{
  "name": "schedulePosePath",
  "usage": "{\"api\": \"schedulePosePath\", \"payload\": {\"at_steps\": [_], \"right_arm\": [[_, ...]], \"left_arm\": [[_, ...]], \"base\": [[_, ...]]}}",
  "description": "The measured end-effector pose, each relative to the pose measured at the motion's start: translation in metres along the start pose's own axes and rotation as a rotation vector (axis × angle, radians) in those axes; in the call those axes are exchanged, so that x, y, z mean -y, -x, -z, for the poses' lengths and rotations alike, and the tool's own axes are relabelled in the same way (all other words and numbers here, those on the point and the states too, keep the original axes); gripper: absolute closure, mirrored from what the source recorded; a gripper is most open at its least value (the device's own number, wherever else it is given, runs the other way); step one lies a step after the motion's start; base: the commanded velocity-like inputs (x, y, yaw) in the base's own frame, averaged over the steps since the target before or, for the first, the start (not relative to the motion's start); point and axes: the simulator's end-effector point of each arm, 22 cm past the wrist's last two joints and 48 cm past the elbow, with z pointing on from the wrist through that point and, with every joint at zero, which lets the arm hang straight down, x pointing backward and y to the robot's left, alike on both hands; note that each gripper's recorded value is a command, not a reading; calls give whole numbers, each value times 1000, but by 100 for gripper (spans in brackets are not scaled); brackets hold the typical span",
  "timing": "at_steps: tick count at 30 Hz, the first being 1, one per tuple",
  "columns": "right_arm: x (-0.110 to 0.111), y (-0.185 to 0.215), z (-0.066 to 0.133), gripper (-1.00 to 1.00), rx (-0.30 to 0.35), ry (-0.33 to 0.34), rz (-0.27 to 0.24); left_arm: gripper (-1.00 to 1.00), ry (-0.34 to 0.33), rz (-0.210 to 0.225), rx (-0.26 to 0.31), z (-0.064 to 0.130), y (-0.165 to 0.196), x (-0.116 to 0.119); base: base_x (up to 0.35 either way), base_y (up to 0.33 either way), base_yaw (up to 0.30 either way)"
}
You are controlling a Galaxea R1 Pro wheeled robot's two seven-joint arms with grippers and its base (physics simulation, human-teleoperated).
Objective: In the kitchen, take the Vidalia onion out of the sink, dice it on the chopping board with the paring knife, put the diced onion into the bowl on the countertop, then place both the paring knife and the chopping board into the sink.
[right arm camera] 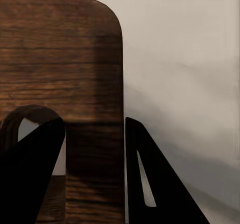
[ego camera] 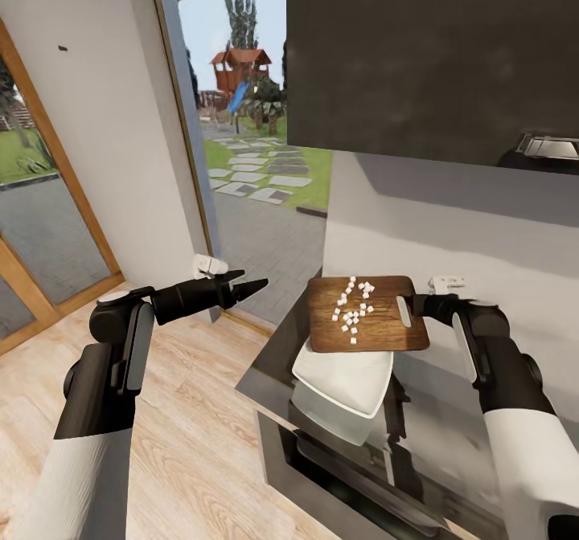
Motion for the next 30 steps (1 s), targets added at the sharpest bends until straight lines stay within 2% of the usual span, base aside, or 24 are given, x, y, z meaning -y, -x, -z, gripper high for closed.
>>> {"api": "schedulePosePath", "payload": {"at_steps": [7,21,30], "right_arm": [[0,-2,0,100,4,0,3],[0,5,0,100,64,1,21],[0,4,0,100,70,1,23]], "left_arm": [[-100,0,0,0,0,0,0],[-100,0,0,0,0,0,0],[-100,0,0,0,0,0,0]], "base": [[0,0,0],[0,0,0],[0,0,0]]}}
